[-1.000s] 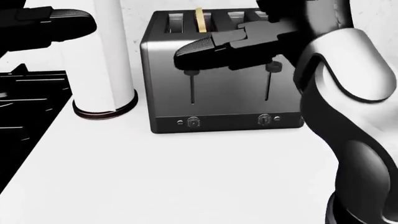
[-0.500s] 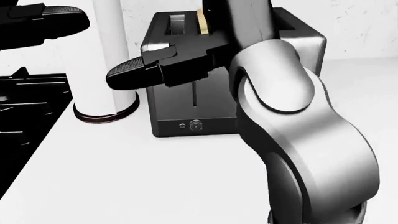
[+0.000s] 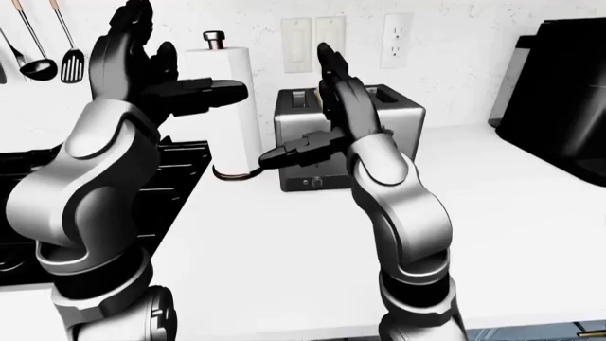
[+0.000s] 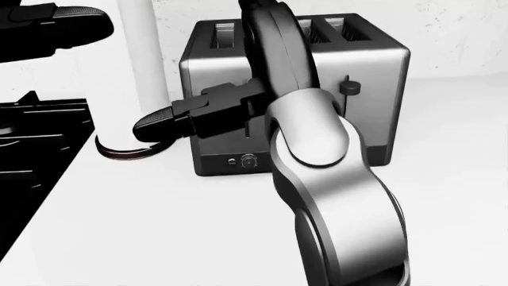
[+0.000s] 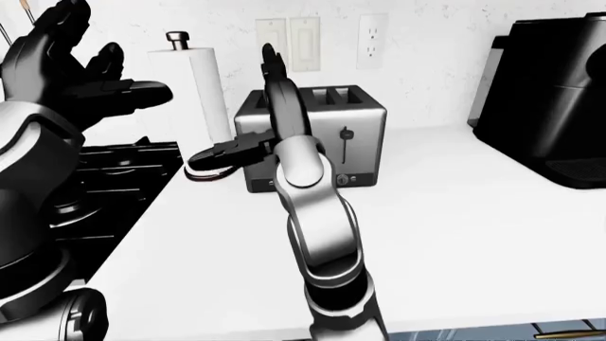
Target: Push down the lever of the toaster to turn it on.
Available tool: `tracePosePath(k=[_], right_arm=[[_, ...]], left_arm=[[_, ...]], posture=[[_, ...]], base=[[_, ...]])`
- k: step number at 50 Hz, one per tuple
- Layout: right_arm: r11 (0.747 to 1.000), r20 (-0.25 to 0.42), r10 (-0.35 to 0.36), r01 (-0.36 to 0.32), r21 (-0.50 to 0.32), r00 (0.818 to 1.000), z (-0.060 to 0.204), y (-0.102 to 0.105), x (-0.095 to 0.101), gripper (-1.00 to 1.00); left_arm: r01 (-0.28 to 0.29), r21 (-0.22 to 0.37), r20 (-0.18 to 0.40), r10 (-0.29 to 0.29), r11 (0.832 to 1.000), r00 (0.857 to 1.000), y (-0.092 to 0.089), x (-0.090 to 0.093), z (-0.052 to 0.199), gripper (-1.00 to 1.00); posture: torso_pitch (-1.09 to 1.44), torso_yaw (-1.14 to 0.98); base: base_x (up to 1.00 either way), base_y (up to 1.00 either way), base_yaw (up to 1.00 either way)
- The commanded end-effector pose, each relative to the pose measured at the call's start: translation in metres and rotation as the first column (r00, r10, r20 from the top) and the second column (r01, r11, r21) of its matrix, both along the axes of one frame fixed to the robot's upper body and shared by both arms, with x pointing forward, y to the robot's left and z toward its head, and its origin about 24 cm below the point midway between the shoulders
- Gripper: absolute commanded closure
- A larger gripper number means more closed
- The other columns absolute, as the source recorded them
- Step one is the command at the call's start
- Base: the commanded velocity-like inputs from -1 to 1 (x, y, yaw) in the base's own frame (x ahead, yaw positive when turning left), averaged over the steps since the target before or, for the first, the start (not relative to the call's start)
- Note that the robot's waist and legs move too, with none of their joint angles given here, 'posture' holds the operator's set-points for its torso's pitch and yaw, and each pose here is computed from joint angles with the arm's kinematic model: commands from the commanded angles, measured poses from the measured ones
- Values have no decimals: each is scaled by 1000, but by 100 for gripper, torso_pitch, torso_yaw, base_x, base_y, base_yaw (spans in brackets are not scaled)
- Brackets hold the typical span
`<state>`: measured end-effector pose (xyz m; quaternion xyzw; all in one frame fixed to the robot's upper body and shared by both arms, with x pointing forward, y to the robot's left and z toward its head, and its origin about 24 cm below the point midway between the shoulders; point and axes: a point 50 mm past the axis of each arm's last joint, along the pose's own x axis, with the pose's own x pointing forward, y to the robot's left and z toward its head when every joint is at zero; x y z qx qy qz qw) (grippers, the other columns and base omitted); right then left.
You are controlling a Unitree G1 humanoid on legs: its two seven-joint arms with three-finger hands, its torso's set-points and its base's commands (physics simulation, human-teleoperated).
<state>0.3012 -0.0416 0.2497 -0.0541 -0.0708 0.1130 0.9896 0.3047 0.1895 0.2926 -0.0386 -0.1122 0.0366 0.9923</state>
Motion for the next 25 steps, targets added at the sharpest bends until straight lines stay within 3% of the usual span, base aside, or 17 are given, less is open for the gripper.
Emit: tracePosePath(k=[1, 25], right_arm=[[1000, 79, 1, -2, 17, 997, 15, 0, -5, -100], [1000, -4, 29, -29, 0, 1000, -11, 7, -5, -100]], left_arm=[[-4, -1, 76, 4, 1000, 997, 0, -5, 16, -100], [-9, -2, 76, 9, 1000, 997, 2, -5, 16, -100]], posture=[[-40, 0], [-40, 0]], base=[[0, 0, 0], [0, 0, 0]])
